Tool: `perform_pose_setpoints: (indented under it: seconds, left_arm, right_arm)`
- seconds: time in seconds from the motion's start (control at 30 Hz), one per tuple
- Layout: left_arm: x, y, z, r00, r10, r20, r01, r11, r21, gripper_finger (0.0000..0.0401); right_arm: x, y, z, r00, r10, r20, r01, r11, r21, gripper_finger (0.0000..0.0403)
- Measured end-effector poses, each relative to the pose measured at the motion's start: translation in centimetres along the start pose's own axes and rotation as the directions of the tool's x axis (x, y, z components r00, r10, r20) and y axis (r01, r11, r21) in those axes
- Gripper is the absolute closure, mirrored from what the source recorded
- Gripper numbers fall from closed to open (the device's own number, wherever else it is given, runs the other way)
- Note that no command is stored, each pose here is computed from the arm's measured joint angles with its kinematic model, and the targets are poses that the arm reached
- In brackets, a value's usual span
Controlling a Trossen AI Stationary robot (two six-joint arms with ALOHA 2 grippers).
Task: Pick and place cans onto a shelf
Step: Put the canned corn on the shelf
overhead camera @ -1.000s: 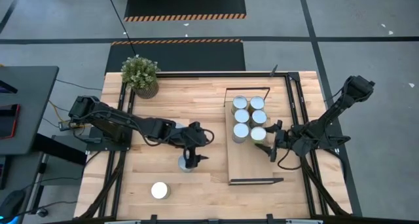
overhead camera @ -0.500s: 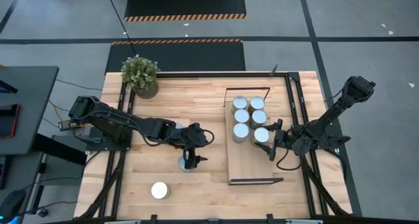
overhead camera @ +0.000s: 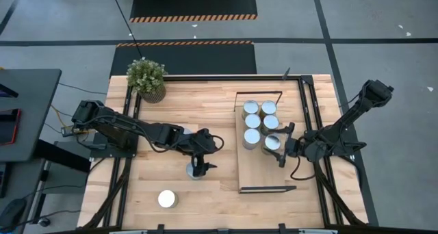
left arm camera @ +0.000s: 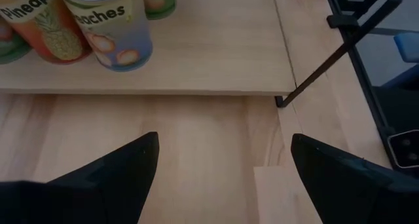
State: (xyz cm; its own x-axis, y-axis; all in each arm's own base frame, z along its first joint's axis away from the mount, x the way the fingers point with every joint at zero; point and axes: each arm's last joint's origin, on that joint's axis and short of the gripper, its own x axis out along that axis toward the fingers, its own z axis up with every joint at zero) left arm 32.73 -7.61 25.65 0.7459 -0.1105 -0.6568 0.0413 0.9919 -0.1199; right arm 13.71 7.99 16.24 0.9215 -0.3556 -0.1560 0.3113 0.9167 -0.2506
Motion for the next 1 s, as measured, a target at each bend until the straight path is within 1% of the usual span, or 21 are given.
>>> perform_pose_setpoints:
  seconds: [0.13, 0.3, 0.43, 0.53, 0.57, 0.63, 0.73, 0.87, 1.0]
  left_arm:
    - [0.0, -0.1, 0.0, 1.0, -0.017, -0.004, 0.017, 1.0, 0.001, 0.0047]
    - [0.0, 0.0, 0.0, 1.0, -0.016, -0.004, 0.016, 1.0, 0.002, 0.0047]
    - [0.0, 0.0, 0.0, 1.0, -0.015, -0.007, 0.015, 1.0, 0.002, 0.0047]
    - [-0.2, 0.2, -0.3, 0.999, -0.004, -0.035, 0.005, 1.0, 0.02, 0.0047]
    - [-0.4, 0.3, -0.3, 0.999, 0.005, -0.048, -0.004, 1.0, 0.022, 0.0047]
    - [-1.3, 0.7, -0.1, 0.999, 0.02, -0.035, -0.02, 1.0, 0.013, 0.0047]
    - [-2.6, 1.2, -0.2, 0.996, 0.053, -0.065, -0.054, 0.999, 0.0, 0.0047]
    - [-3.9, 1.9, -1.0, 0.981, 0.125, -0.148, -0.13, 0.991, -0.027, 0.0047]
    - [-4.5, 2.4, -2.0, 0.947, 0.217, -0.235, -0.231, 0.972, -0.032, 0.0047]
  right_arm:
    - [0.3, -0.2, 0.0, 1.0, -0.021, -0.006, 0.02, 0.997, -0.075, 0.0032]
    - [0.9, -0.7, 0.0, 0.999, -0.039, -0.019, 0.036, 0.992, -0.121, 0.0032]
    - [1.4, -1.1, 0.0, 0.998, -0.05, -0.029, 0.046, 0.989, -0.141, 0.0032]
    - [1.6, -1.2, 0.3, 0.998, -0.06, -0.023, 0.056, 0.989, -0.135, 0.0032]
    - [1.6, -1.1, 0.7, 0.998, -0.06, -0.019, 0.057, 0.99, -0.13, 0.0032]
    - [1.8, -1.1, 1.6, 0.998, -0.062, -0.011, 0.06, 0.99, -0.128, 0.0032]
    - [1.9, -0.9, 3.0, 0.998, -0.059, -0.019, 0.055, 0.988, -0.146, 0.0032]
    - [2.0, -0.7, 4.7, 0.998, -0.053, -0.029, 0.047, 0.986, -0.16, 0.0032]
    - [1.9, -0.6, 6.3, 0.999, -0.041, -0.016, 0.038, 0.99, -0.135, 0.0032]
